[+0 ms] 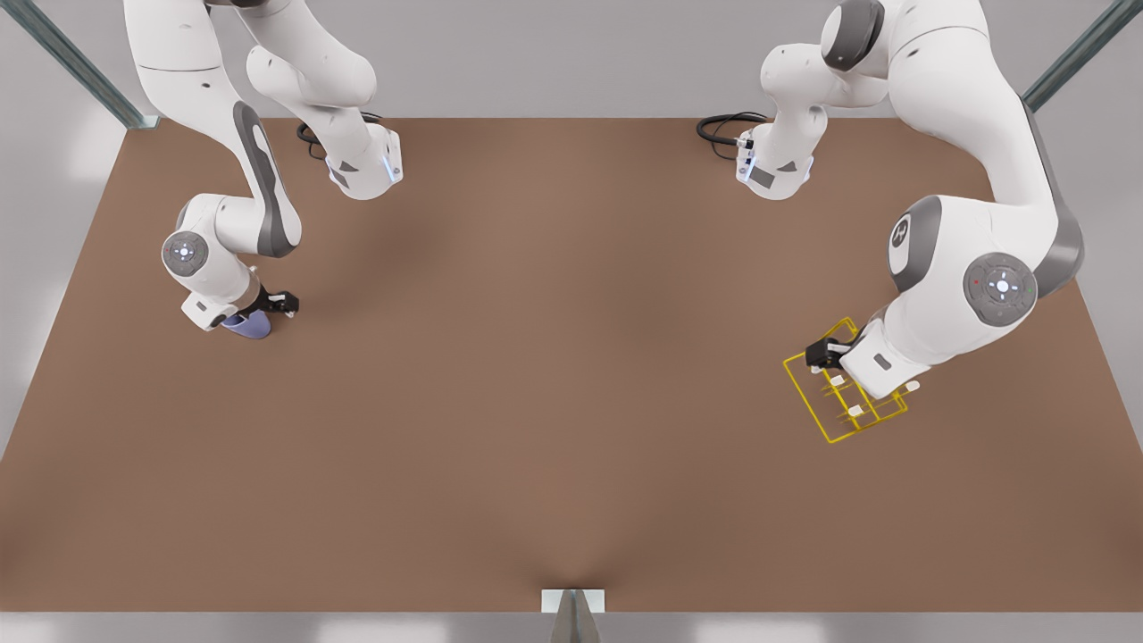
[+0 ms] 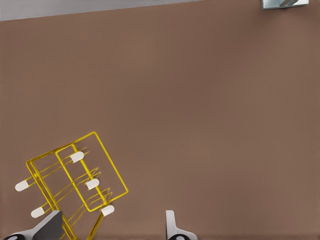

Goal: Place the cup on the cup holder

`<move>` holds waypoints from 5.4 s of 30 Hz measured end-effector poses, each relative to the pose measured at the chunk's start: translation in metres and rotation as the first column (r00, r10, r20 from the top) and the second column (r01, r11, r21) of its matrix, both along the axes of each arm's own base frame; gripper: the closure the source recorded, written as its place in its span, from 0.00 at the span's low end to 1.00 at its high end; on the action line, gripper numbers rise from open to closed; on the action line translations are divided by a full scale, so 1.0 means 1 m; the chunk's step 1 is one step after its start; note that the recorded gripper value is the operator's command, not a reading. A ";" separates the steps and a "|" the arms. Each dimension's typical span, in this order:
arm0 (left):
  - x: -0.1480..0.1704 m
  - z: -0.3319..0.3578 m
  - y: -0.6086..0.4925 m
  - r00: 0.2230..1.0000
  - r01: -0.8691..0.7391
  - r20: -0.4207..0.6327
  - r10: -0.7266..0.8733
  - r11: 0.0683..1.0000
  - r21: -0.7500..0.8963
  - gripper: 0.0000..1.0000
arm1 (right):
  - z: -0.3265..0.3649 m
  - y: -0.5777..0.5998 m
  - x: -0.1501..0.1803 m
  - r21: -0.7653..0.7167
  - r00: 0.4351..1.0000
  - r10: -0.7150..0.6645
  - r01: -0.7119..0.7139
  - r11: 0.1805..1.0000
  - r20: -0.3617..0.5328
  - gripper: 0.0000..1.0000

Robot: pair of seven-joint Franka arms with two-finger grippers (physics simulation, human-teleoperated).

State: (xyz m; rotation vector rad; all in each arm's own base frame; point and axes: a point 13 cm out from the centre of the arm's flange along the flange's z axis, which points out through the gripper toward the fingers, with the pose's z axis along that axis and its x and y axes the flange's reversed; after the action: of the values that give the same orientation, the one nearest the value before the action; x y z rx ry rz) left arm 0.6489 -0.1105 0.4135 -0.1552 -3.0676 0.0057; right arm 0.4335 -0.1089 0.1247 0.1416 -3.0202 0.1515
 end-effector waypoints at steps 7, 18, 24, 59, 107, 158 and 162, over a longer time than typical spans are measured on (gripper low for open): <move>-0.001 0.000 -0.001 1.000 0.001 -0.001 -0.001 1.000 -0.001 0.00 | 0.012 -0.005 0.002 -0.003 1.000 0.002 -0.002 1.000 0.017 0.00; -0.001 0.000 -0.002 1.000 0.001 -0.001 -0.001 1.000 -0.003 0.00 | 0.000 -0.020 -0.019 0.005 1.000 0.006 -0.005 1.000 -0.012 0.00; -0.001 0.000 -0.002 1.000 0.001 -0.002 -0.001 1.000 -0.004 0.00 | -0.010 -0.040 -0.027 0.009 1.000 -0.013 0.013 1.000 -0.019 0.00; 0.000 0.001 -0.002 1.000 -0.004 0.001 0.004 1.000 -0.005 0.00 | 0.038 0.020 0.060 -0.058 0.959 0.275 -0.271 0.961 0.073 0.79; 0.000 -0.008 -0.007 1.000 -0.027 -0.011 0.027 1.000 0.006 0.00 | -0.010 0.748 0.085 0.985 0.991 -0.088 -0.116 -0.125 0.106 0.57; -0.072 -0.241 -0.229 0.248 -0.969 -0.058 0.967 0.247 -0.024 0.00 | 0.301 0.099 0.166 0.156 0.779 0.622 -0.625 0.764 0.078 0.00; -0.075 -0.254 -0.261 0.133 -0.990 -0.079 0.988 0.130 -0.049 0.00 | 0.304 0.078 0.160 0.143 0.866 0.499 -0.497 0.856 0.024 0.00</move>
State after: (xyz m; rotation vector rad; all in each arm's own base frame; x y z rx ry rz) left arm 0.5744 -0.3711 0.1598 1.8956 -2.4033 0.2135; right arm 0.5935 -0.0307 0.4290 0.9366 -2.9027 -0.0287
